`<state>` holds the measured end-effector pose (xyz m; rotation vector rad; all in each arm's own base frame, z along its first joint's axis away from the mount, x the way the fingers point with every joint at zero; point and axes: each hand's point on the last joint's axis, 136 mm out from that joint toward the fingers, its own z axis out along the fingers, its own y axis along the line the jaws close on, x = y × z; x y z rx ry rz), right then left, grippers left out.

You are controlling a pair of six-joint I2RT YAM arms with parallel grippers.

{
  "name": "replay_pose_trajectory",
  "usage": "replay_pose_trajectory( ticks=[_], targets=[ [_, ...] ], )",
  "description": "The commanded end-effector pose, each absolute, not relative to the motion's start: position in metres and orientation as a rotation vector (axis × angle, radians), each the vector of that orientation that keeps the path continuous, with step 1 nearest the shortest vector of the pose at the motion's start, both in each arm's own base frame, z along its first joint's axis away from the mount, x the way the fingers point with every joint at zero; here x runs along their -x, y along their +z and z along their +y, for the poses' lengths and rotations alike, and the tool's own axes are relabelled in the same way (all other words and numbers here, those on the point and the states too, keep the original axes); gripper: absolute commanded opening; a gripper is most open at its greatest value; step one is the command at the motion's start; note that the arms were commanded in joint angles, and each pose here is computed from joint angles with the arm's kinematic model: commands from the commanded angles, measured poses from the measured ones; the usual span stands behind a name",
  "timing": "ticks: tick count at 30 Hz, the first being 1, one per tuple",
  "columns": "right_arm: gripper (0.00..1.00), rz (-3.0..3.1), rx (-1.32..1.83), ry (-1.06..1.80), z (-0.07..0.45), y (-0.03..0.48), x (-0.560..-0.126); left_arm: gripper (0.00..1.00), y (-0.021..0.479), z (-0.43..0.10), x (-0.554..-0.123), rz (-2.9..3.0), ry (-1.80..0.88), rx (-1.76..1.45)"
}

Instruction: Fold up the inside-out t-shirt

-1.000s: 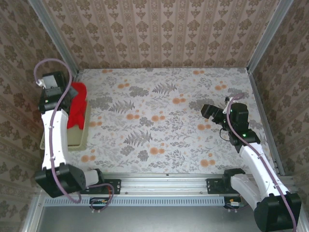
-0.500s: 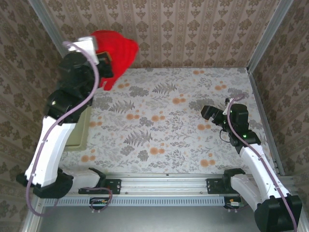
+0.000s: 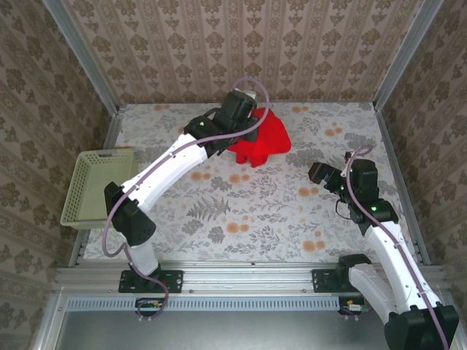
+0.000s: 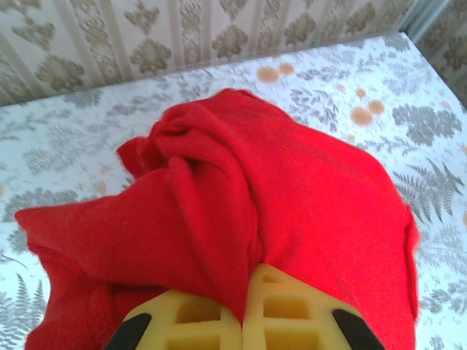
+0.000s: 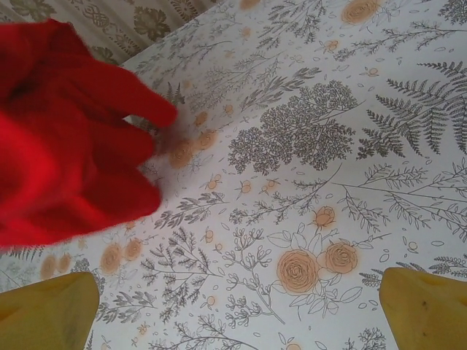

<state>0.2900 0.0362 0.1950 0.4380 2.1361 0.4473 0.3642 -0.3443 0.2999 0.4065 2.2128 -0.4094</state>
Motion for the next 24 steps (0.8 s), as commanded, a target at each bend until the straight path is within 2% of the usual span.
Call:
replay_pose_trajectory(
  ticks=[1,2,5,9,11,17,24],
  targets=[
    [1.0,2.134,-0.413,0.455,0.041,0.2,-0.291,0.13,0.312,-0.33,-0.346,2.179,-0.517,-0.345],
    [1.0,2.143,-0.408,0.461,0.043,0.197,-0.293,0.18,0.294,-0.323,-0.341,2.207,-0.504,-0.335],
    [1.0,2.169,-0.382,0.469,0.052,0.191,-0.298,0.45,0.241,-0.296,-0.331,2.31,-0.47,-0.285],
    [1.0,2.218,-0.327,0.465,0.069,0.183,-0.306,0.71,0.192,-0.264,-0.315,2.417,-0.462,-0.221],
    [1.0,2.245,-0.295,0.456,0.079,0.178,-0.31,0.8,0.176,-0.25,-0.31,2.446,-0.44,-0.194],
    [0.99,2.366,-0.258,0.456,0.109,0.15,-0.324,0.86,0.136,-0.236,-0.313,2.527,-0.511,-0.117],
    [0.9,2.568,-0.217,0.47,0.143,0.103,-0.341,0.82,0.098,-0.255,-0.327,2.604,-0.635,-0.123]
  ],
)
